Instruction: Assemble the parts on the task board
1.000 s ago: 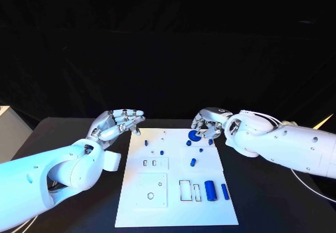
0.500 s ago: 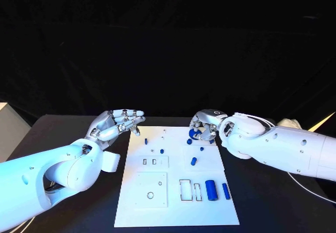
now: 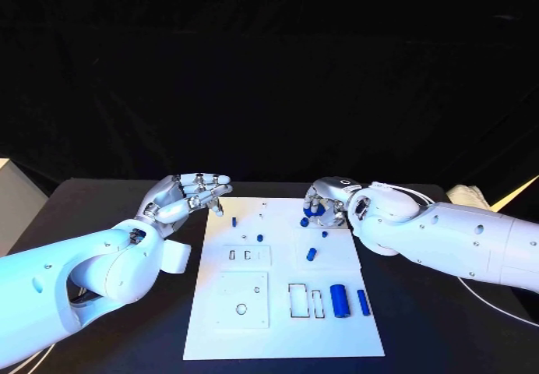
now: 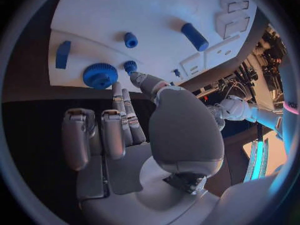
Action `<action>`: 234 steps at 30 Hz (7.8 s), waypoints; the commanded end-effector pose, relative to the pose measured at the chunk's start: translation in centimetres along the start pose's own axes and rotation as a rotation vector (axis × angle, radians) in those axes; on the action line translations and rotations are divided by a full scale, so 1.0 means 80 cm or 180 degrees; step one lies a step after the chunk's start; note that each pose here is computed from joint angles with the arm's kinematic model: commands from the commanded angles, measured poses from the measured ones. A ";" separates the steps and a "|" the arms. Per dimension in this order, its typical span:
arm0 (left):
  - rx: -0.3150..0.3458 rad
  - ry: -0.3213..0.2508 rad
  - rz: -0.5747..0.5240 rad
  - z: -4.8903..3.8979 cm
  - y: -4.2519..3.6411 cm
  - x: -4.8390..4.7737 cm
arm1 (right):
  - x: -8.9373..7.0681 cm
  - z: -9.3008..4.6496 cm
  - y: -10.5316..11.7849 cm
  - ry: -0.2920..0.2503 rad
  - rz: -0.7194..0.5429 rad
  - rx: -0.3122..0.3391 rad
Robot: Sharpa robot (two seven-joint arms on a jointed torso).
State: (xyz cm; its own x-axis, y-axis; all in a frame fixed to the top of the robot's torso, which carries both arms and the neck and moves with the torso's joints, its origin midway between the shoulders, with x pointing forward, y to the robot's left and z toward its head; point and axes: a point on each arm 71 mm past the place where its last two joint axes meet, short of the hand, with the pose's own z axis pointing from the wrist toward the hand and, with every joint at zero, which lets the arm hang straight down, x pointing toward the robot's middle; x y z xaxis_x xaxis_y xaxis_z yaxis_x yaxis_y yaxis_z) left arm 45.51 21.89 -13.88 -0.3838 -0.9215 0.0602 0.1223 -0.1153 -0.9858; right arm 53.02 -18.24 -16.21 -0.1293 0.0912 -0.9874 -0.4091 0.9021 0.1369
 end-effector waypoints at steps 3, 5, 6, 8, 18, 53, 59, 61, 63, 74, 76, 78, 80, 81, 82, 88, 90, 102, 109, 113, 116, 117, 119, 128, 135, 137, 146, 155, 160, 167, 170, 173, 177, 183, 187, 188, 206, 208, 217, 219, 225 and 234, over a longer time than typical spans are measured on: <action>-0.0035 0.0038 0.0001 0.002 0.0002 0.000 | 0.004 0.000 0.003 0.0079 -0.0069 -0.0028; -0.0042 0.0032 0.0005 0.002 0.0005 -0.001 | 0.005 0.001 0.004 0.0092 -0.0071 -0.0035; -0.0046 0.0029 0.0007 0.002 0.0006 -0.002 | 0.006 0.001 0.004 0.0102 -0.0073 -0.0039; -0.0051 0.0023 0.0010 0.003 0.0008 -0.003 | 0.007 0.001 0.005 0.0124 -0.0075 -0.0049; -0.0067 0.0013 0.0016 0.003 0.0009 -0.003 | 0.012 0.002 0.011 0.0195 -0.0076 -0.0085; -0.0053 0.0010 0.0034 0.004 -0.0061 -0.005 | 0.017 0.007 0.014 0.0149 -0.0028 -0.0029; -0.0041 0.0016 0.0032 0.004 -0.0067 -0.005 | 0.004 0.006 0.016 -0.0294 0.0068 0.0007; -0.0037 0.0010 0.0035 0.004 -0.0070 -0.007 | -0.001 0.004 0.018 -0.0435 0.0106 0.0004; -0.0034 0.0002 0.0037 0.004 -0.0072 -0.008 | -0.007 0.004 0.021 -0.0558 0.0140 -0.0005; -0.0025 -0.0005 0.0039 0.004 -0.0083 -0.009 | -0.033 0.017 0.047 -0.0895 0.0209 -0.0125; -0.0025 -0.0003 0.0038 0.004 -0.0084 -0.009 | -0.034 0.022 0.052 -0.0908 0.0213 -0.0145; -0.0025 -0.0001 0.0037 0.004 -0.0085 -0.009 | -0.035 0.026 0.057 -0.0922 0.0216 -0.0164; -0.0025 0.0001 0.0037 0.005 -0.0088 -0.009 | -0.035 0.032 0.062 -0.0942 0.0222 -0.0185; -0.0024 0.0002 0.0037 0.005 -0.0090 -0.009 | -0.035 0.034 0.064 -0.0947 0.0224 -0.0194; -0.0024 0.0002 0.0038 0.005 -0.0092 -0.009 | -0.035 0.037 0.067 -0.0948 0.0226 -0.0202; -0.0021 0.0009 0.0038 0.006 -0.0103 -0.008 | -0.030 0.052 0.081 -0.0890 0.0231 -0.0235; -0.0019 0.0012 0.0038 0.006 -0.0110 -0.008 | -0.027 0.056 0.085 -0.0856 0.0227 -0.0239; -0.0012 0.0025 0.0041 0.009 -0.0140 -0.007 | -0.015 0.062 0.092 -0.0650 0.0195 -0.0231; 0.0000 0.0038 0.0041 0.011 -0.0160 -0.005 | -0.010 0.065 0.096 -0.0588 0.0175 -0.0225; 0.0007 0.0042 0.0042 0.012 -0.0173 -0.004 | -0.008 0.067 0.096 -0.0559 0.0157 -0.0209; 0.0012 0.0043 0.0044 0.012 -0.0183 -0.005 | -0.007 0.069 0.094 -0.0528 0.0138 -0.0183; 0.0014 0.0045 0.0045 0.012 -0.0187 -0.005 | -0.006 0.070 0.093 -0.0522 0.0133 -0.0172; 0.0019 0.0049 0.0045 0.013 -0.0196 -0.005 | -0.006 0.071 0.092 -0.0518 0.0123 -0.0153; 0.0046 0.0095 0.0035 0.015 -0.0239 -0.003 | -0.005 0.074 0.088 -0.0540 0.0085 -0.0099; 0.0059 0.0115 0.0032 0.016 -0.0264 -0.002 | -0.003 0.075 0.090 -0.0519 0.0080 -0.0112; 0.0061 0.0119 0.0031 0.016 -0.0268 -0.002 | -0.003 0.075 0.091 -0.0514 0.0082 -0.0113; 0.0059 0.0121 0.0034 0.017 -0.0280 -0.002 | 0.000 0.076 0.092 -0.0462 0.0082 -0.0117; 0.0055 0.0124 0.0035 0.017 -0.0286 -0.002 | 0.001 0.080 0.093 -0.0457 0.0078 -0.0107; 0.0052 0.0124 0.0035 0.017 -0.0287 -0.002 | 0.001 0.082 0.093 -0.0482 0.0071 -0.0100; 0.0047 0.0127 0.0035 0.018 -0.0286 -0.002 | 0.001 0.084 0.094 -0.0476 0.0077 -0.0125; 0.0046 0.0122 0.0037 0.018 -0.0286 -0.003 | 0.001 0.084 0.094 -0.0478 0.0083 -0.0139; 0.0046 0.0120 0.0038 0.018 -0.0287 -0.003 | 0.001 0.085 0.093 -0.0481 0.0086 -0.0143; 0.0045 0.0119 0.0039 0.018 -0.0288 -0.003 | 0.000 0.085 0.092 -0.0486 0.0092 -0.0148; 0.0045 0.0116 0.0041 0.018 -0.0288 -0.003 | 0.000 0.081 0.091 -0.0506 0.0102 -0.0171; 0.0047 0.0121 0.0039 0.018 -0.0286 -0.003 | 0.000 0.070 0.084 -0.0495 0.0144 -0.0185; 0.0047 0.0119 0.0040 0.018 -0.0286 -0.004 | 0.000 0.065 0.080 -0.0484 0.0176 -0.0179; 0.0000 0.0162 0.0034 0.016 -0.0249 -0.012 | -0.033 -0.014 -0.036 -0.0338 0.0784 0.0380; -0.0010 0.0168 0.0036 0.015 -0.0241 -0.012 | -0.032 -0.015 -0.044 -0.0301 0.0828 0.0442; -0.0039 0.0176 0.0065 0.014 -0.0220 -0.011 | -0.025 -0.011 -0.064 -0.0181 0.0872 0.0627; -0.0044 0.0174 0.0069 0.014 -0.0218 -0.012 | -0.023 -0.009 -0.064 -0.0182 0.0875 0.0640; -0.0051 0.0166 0.0081 0.014 -0.0212 -0.012 | -0.015 -0.003 -0.057 -0.0152 0.0880 0.0628; -0.0063 0.0161 0.0108 0.015 -0.0206 -0.013 | -0.002 0.005 -0.046 -0.0107 0.0875 0.0595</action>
State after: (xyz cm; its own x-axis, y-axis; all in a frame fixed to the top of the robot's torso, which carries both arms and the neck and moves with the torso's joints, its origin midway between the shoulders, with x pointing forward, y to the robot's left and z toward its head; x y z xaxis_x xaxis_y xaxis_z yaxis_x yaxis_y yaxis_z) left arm 46.86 22.85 -12.19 -0.4073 -0.9130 0.0237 0.1142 -0.0766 -0.9905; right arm 54.88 -21.54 -16.44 -0.1683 0.3609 -0.9173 -0.1890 0.9015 0.3894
